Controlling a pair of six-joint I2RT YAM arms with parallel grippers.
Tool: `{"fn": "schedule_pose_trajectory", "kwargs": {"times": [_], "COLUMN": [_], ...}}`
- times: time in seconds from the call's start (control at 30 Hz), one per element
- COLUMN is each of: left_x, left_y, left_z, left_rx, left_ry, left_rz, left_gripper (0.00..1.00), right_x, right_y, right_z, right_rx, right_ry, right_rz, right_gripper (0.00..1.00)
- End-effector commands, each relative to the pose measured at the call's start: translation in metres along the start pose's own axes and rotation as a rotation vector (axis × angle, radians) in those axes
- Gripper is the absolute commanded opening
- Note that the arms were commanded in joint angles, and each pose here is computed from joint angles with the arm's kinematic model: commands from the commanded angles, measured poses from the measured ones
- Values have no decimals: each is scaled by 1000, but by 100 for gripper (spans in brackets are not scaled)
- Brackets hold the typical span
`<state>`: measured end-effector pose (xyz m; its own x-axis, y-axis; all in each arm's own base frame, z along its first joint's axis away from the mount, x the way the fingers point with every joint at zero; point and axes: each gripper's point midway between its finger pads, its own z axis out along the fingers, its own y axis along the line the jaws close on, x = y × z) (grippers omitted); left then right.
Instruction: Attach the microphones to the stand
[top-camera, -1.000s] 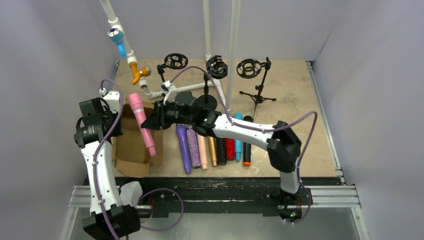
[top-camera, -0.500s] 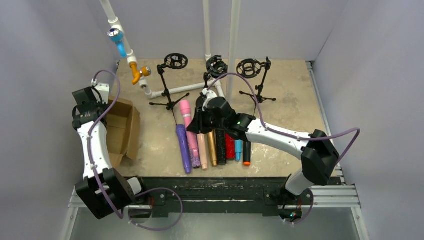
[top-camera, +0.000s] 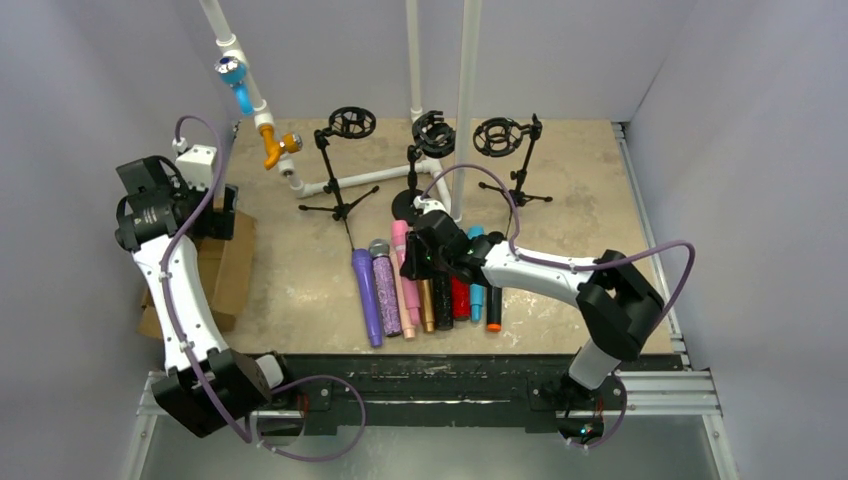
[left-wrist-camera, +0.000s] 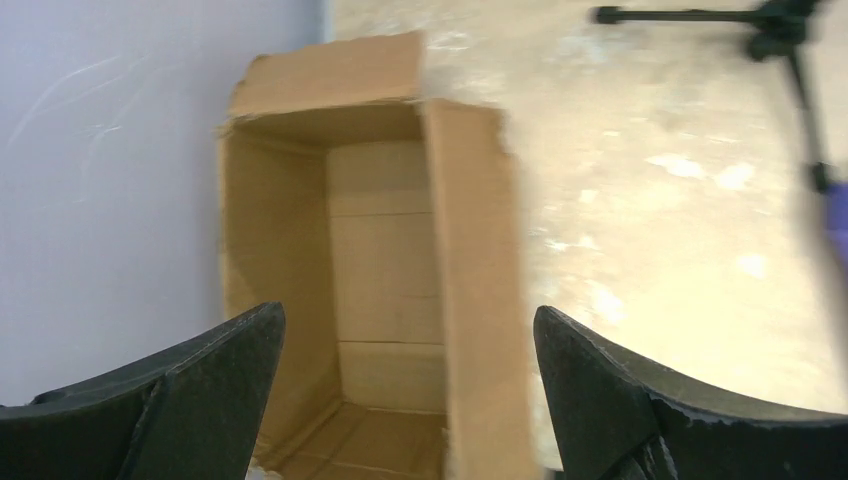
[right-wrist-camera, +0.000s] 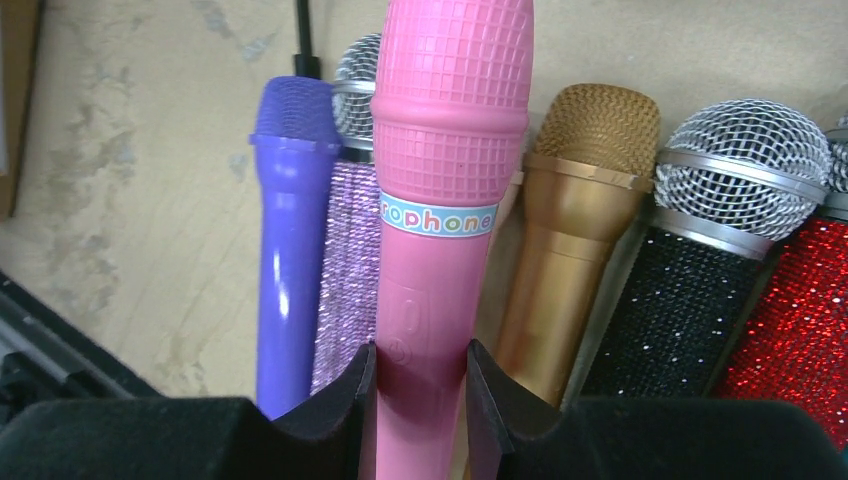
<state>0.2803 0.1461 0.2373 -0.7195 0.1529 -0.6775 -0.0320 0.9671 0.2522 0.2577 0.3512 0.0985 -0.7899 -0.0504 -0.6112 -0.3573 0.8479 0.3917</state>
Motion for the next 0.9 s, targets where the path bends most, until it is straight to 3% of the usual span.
{"fn": "schedule_pose_trajectory", "kwargs": {"times": [0.0, 0.2, 0.27, 0.4, 0.5, 0.67, 0.87], "left_x": [-17, -23, -28, -43, -61, -101, -136], "left_y": [-64, -141, -157, -190, -201, -198, -209], "left_z": [-57, -77, -69, -54, -33, 1, 26], "left_rx": [312, 641, 683, 741, 707, 561, 505], "left_ry": [-110, -162, -184, -189, -211, -286, -324], "left_rz": [-15, -75, -71, -43, -42, -27, -28], "left_gripper": [95, 98, 99, 100, 100, 100, 100], "right_x": [-4, 4, 3, -2, -10, -30, -54], "right_y": [-15, -20, -18, -10, -1, 23, 50], "right_z": [10, 18, 18, 12, 3, -22, -70], "right_rx": [68, 86, 79, 48, 14, -84, -224], "right_ry": [-35, -16, -13, -16, -34, -81, -162], "right_rz": [1, 2, 5, 11, 16, 5, -46], "right_gripper": [0, 0, 8, 34, 49, 50, 48]}}
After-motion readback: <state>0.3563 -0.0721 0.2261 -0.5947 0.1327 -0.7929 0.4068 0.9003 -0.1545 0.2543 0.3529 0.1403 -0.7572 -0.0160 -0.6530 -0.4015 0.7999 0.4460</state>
